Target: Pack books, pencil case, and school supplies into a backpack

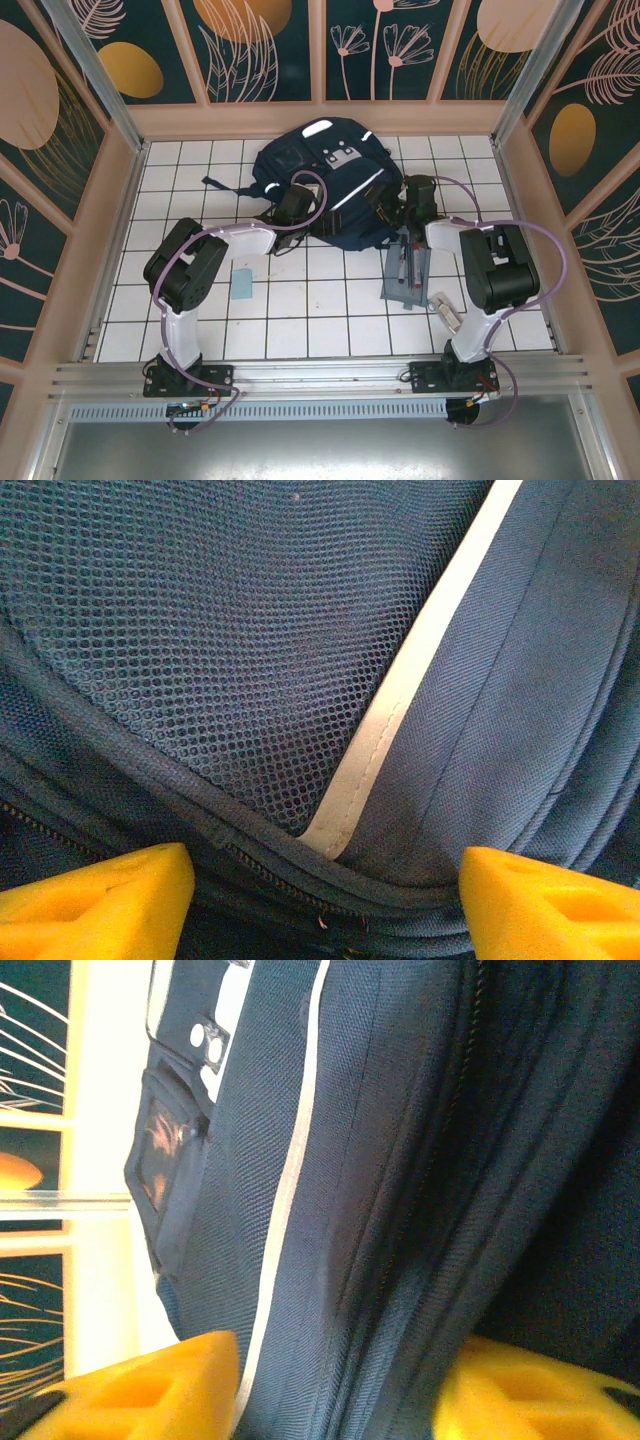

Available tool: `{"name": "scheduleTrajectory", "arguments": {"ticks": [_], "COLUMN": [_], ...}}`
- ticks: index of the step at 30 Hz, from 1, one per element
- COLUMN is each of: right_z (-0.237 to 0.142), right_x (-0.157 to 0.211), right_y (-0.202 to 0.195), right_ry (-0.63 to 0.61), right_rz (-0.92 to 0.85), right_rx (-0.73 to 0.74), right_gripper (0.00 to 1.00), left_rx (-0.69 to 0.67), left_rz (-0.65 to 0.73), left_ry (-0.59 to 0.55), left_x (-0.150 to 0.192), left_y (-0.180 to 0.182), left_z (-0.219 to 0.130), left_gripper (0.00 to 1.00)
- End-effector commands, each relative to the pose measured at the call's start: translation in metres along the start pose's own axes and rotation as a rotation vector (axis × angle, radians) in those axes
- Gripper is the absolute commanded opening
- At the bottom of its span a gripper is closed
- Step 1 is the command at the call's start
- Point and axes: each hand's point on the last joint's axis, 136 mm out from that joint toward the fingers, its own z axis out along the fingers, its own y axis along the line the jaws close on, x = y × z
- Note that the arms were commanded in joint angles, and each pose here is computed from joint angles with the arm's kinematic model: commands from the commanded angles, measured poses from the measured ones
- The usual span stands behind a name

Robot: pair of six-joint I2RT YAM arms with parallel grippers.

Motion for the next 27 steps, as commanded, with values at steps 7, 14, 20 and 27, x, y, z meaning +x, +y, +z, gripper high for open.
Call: {"name": "scheduleTrajectory", "arguments": {"ticks": [7, 14, 20, 27], "right_z": [0.027, 0.007, -0.012, -0.014], "right_x": [-0.008, -0.023, -0.034, -0.043], "right_y": [0.017, 0.049, 0.093, 0.122], "right_ry": [0.026, -0.028, -0.036, -0.012], "right_rz": [0.020, -0.023, -0.051, -0.056], "right_rx": [-0.079, -0.124, -0.192, -0.236], "right_gripper": [0.06, 0.00, 0.00, 0.00], "left_rx": [-0.063, -0.093, -0.101, -0.094], "left_rz": [0.010, 0.033, 0.147, 0.171], "left_ry": [0.167, 0.080, -0.011, -0.021], "left_x": [0.048, 0.008, -0.040, -0.044], "left_y": [0.015, 0.004, -0.018, -0.022], "left_z": [0.003, -0.024, -0.064, -0.082], "left_gripper": [0.72, 0.80, 0.92, 0.89]}}
